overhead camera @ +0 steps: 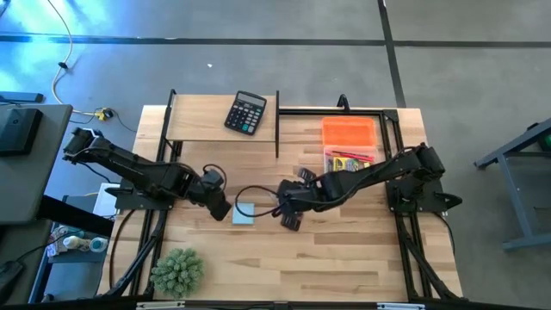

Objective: Pack school essentials
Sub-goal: Put the red scissors into the orange supply box

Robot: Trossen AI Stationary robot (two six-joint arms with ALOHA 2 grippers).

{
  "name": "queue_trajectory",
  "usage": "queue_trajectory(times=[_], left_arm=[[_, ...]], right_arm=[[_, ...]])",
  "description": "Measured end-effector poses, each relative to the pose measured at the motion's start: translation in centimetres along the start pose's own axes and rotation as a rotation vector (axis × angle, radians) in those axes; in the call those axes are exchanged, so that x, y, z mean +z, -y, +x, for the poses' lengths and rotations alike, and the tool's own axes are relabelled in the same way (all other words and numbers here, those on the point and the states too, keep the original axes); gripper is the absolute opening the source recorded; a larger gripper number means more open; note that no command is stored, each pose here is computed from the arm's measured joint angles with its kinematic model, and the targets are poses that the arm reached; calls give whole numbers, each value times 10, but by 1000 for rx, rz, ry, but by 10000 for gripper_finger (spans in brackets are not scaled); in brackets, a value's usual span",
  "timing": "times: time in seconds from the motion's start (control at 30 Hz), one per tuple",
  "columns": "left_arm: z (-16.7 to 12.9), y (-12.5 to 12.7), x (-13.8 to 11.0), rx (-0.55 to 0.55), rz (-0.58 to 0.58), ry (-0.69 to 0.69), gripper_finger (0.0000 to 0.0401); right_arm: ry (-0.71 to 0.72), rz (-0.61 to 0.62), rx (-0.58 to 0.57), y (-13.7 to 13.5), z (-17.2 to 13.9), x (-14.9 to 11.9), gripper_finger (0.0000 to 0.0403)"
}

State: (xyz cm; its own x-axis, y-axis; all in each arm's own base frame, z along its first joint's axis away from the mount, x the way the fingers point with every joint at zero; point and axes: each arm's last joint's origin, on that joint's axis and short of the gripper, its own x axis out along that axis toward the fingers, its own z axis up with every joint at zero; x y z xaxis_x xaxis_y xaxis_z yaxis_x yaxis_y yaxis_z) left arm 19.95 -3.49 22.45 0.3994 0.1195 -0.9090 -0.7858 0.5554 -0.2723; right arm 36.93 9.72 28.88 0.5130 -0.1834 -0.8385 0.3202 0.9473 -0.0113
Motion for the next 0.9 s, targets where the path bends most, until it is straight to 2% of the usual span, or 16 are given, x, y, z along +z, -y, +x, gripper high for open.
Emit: queue_trajectory(times=[0.17, 0.33, 0.67, 0.9], left_arm=[[0, 1, -2, -2, 1, -6, 186], [0, 0, -3, 9, 11, -13, 186], [0, -2, -3, 20, 33, -20, 186], [0, -1, -3, 17, 32, -24, 186]], right_arm=[[-48, 66, 5, -1, 7, -10, 177], [-162, 112, 88, -2, 22, -26, 203], [-217, 204, 128, 2, 51, -49, 188], [-226, 367, 148, 14, 68, -54, 171]])
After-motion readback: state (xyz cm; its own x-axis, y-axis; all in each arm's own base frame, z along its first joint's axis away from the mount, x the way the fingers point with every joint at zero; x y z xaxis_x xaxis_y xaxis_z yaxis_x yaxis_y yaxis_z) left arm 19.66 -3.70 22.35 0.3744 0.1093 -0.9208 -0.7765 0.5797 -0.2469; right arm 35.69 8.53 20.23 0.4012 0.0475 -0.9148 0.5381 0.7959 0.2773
